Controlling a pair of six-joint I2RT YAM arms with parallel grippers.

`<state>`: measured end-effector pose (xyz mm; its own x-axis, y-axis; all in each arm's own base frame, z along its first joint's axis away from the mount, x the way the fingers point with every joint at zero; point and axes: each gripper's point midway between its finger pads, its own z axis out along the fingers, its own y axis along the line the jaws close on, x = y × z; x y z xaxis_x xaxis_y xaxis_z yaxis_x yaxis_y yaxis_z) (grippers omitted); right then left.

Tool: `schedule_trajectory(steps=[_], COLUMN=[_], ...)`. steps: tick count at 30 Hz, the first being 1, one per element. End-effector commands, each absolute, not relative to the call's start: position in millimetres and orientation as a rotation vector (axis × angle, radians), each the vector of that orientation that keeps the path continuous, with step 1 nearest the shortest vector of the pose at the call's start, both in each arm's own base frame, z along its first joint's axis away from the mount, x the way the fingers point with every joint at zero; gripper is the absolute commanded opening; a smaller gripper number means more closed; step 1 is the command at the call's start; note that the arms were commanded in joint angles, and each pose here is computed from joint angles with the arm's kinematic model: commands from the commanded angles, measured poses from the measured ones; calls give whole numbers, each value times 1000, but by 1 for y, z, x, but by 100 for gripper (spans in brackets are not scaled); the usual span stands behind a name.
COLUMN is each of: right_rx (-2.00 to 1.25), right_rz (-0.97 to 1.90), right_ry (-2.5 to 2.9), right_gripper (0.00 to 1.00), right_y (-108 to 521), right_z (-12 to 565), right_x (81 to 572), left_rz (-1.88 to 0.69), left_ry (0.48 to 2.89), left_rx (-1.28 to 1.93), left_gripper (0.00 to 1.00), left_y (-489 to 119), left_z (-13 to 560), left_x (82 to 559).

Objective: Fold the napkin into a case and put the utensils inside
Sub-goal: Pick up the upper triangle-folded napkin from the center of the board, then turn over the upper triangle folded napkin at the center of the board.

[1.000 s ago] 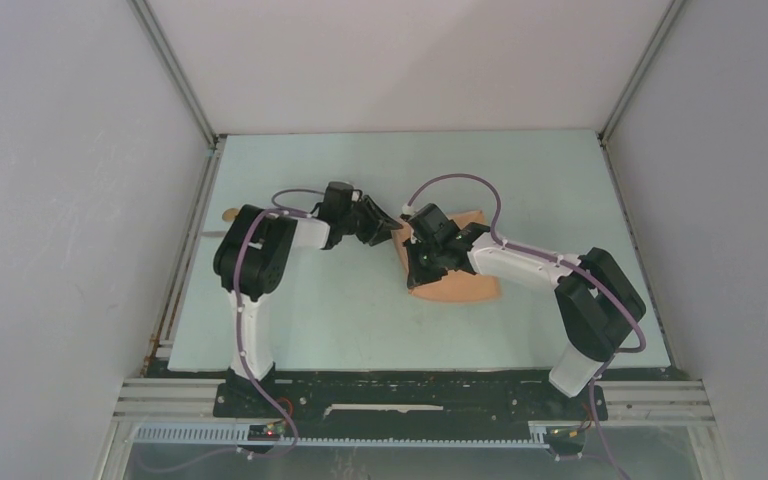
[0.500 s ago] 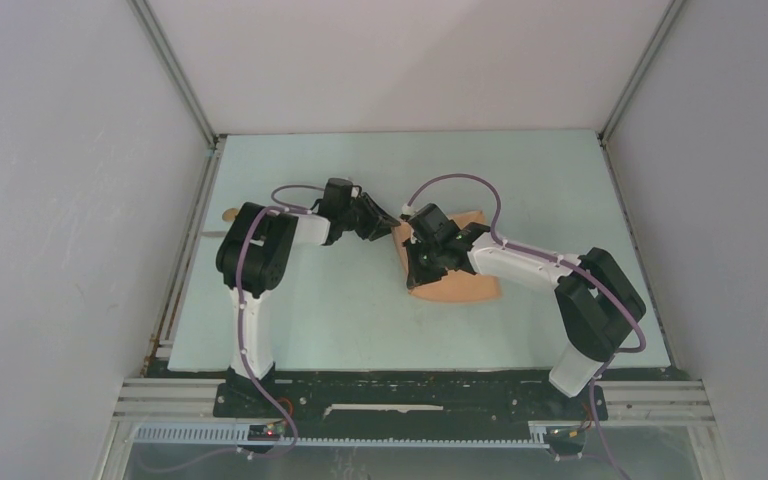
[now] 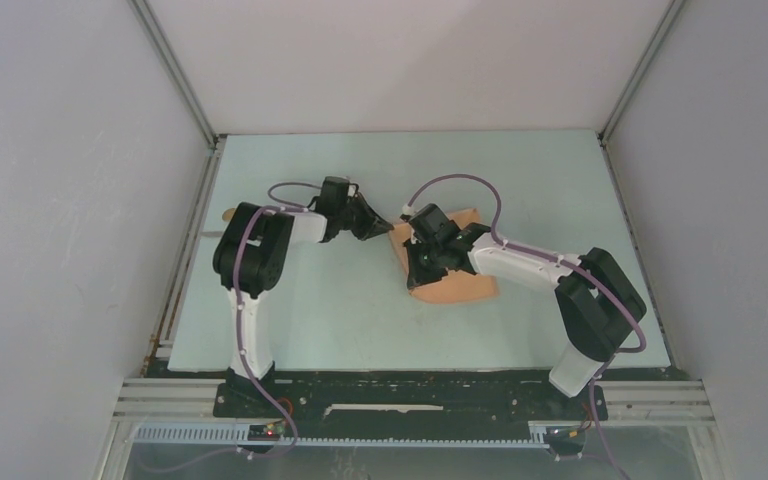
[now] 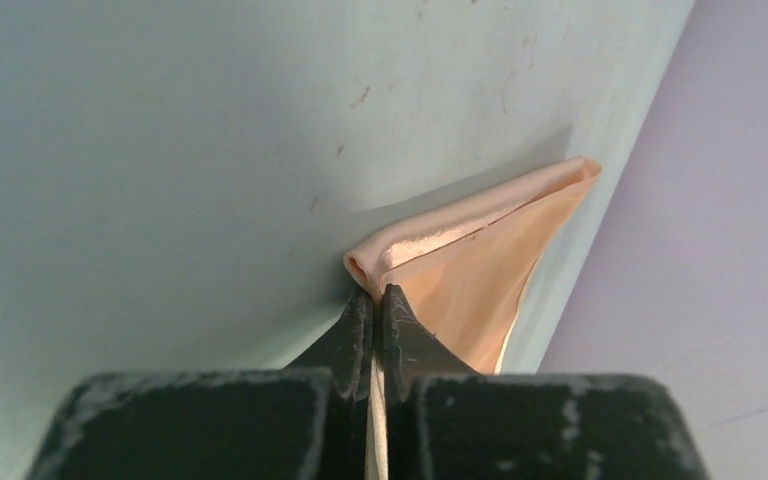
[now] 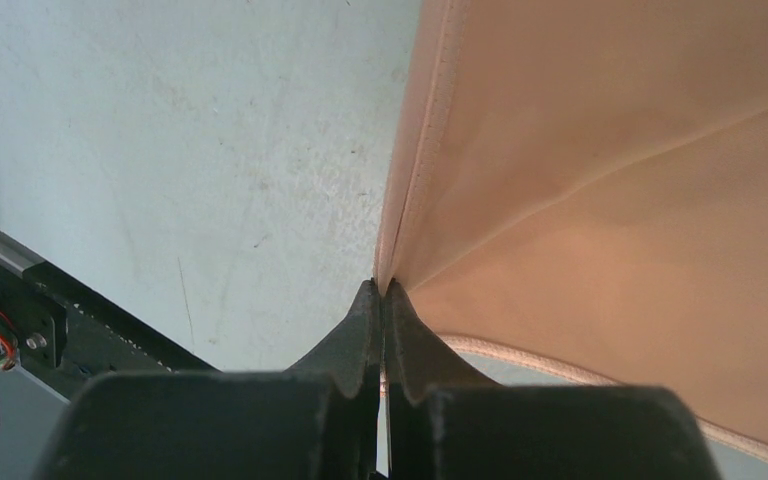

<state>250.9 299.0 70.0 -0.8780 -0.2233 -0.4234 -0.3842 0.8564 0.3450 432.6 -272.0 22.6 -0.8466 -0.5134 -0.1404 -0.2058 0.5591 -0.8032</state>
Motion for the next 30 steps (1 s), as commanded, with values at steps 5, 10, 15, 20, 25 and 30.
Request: schedule_trajectory(steps=[5,10,15,20,25,30], right_rx=[-490,-538,-645,-804,-865,-723], right_rz=[729,931,1200,1555,1849,1906], right_ry=[2567,2493,2364,2149,2003,2081], right_gripper=[0,0,0,0,0,0], right_y=[328,371,428,483,500,478], right_z=[99,128,175,244,284,232], right_x=[231,202,166,117,87,107], left_rz=[-1035,-886,-696,-448,-316,-267], left_ry=[2403,2431,2349,2213,2139,2224], left_rx=[-543,-568,-586,-609,-617,-538], left_gripper=[0,0,0,0,0,0], left_y=[-236,-190,-125,-67,-49,-89], left_z=[89,114,174,255,292,248], left_x=[429,405,376,340,330,368])
